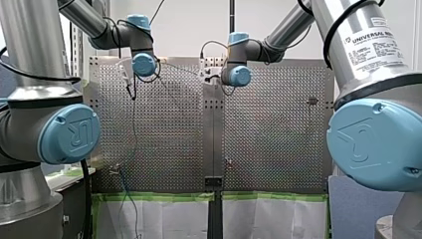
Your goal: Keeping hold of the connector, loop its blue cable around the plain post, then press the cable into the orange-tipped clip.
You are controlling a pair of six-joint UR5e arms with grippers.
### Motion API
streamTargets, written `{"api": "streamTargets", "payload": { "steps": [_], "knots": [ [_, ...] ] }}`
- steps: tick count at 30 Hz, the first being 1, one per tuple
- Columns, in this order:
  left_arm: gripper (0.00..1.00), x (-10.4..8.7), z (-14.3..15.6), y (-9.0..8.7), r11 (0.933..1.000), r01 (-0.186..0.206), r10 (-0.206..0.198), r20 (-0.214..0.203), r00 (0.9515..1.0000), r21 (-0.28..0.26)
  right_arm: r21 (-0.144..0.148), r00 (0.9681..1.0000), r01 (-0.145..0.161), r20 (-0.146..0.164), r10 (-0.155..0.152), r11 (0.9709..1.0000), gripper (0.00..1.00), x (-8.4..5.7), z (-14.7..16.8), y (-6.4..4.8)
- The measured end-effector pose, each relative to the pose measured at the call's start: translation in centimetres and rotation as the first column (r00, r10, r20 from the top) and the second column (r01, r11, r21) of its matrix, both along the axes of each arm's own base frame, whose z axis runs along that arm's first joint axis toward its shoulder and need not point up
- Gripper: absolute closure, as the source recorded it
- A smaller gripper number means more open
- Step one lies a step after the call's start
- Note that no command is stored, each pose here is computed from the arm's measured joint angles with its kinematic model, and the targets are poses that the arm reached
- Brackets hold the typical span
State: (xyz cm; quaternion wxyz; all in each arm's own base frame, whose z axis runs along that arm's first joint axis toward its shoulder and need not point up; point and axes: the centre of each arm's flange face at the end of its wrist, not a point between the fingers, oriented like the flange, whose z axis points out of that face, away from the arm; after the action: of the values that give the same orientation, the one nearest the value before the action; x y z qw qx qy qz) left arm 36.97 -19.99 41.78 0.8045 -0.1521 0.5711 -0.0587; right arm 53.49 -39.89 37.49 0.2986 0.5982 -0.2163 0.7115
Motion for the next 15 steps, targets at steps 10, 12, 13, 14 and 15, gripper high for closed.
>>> {"api": "streamTargets", "payload": {
  "steps": [10,12,13,14,15],
  "knots": [
    [1.00,1.5,2.2,0.8,0.9998,-0.020,0.020,0.026,0.9995,-0.003,-0.026,0.9993,-0.026,0.025,0.026,0.9993,1.00,1.0,3.1,-0.6],
    [1.00,2.4,2.3,0.7,0.9999,-0.016,0.016,0.025,0.9996,0.000,-0.029,0.9992,-0.028,0.028,0.028,0.9992,1.00,1.2,3.5,-0.8],
    [1.00,2.7,2.3,0.7,0.9999,-0.016,0.016,0.024,0.9996,0.001,-0.030,0.9991,-0.028,0.029,0.029,0.9991,1.00,1.3,3.7,-0.9],
    [1.00,3.1,2.3,0.7,0.9999,-0.017,0.017,0.021,0.9996,0.002,-0.032,0.9991,-0.029,0.030,0.030,0.9991,1.00,1.4,3.8,-1.0],
    [1.00,3.6,2.4,0.7,0.9998,-0.018,0.018,0.018,0.9997,0.003,-0.034,0.9990,-0.030,0.032,0.031,0.9990,1.00,1.4,4.0,-1.0]
  ]
}}
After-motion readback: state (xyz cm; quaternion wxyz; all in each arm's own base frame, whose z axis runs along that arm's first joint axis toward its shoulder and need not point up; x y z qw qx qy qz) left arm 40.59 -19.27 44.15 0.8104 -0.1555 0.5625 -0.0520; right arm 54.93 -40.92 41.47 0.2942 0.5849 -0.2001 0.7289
